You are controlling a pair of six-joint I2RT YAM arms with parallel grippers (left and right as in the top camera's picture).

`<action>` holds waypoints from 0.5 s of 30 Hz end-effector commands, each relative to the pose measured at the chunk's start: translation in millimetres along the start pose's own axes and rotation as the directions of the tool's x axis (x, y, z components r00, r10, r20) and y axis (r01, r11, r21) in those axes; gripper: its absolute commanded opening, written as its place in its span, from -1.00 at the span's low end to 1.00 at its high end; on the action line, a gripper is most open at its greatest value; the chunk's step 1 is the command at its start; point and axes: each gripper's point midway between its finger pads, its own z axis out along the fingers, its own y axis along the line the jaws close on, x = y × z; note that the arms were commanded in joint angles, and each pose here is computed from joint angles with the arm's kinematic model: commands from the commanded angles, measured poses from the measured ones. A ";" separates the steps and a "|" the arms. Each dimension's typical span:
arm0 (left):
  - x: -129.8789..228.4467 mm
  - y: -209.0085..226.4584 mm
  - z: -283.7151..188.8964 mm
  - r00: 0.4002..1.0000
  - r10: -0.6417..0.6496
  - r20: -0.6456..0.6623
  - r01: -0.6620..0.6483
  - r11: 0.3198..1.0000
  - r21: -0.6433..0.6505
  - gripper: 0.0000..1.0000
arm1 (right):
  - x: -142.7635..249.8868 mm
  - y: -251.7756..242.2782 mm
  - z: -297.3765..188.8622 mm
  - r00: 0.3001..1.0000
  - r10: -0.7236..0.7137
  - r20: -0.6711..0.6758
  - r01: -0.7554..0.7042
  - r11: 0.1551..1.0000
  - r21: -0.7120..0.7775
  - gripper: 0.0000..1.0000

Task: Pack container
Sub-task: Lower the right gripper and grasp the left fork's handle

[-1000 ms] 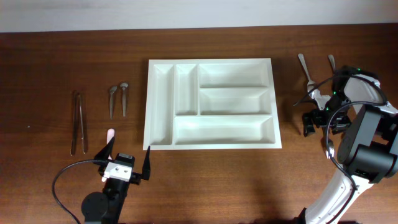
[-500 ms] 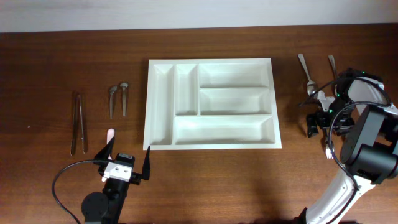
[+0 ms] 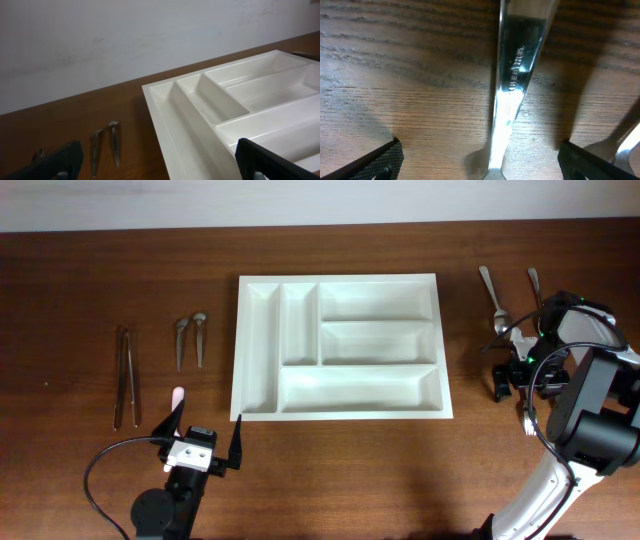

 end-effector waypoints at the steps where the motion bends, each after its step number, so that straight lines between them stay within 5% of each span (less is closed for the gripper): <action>1: 1.0 -1.2 -0.2 1.000 -0.005 0.000 0.005 1.000 0.004 0.98 | 7.1 4.0 18.5 0.999 0.011 -0.048 -0.012 1.000 -0.023 0.99; 15: 1.0 -1.2 -0.2 1.000 -0.005 0.000 0.005 1.000 0.004 0.99 | 7.2 -2.7 27.5 0.996 0.020 -0.089 -0.015 0.999 0.051 0.72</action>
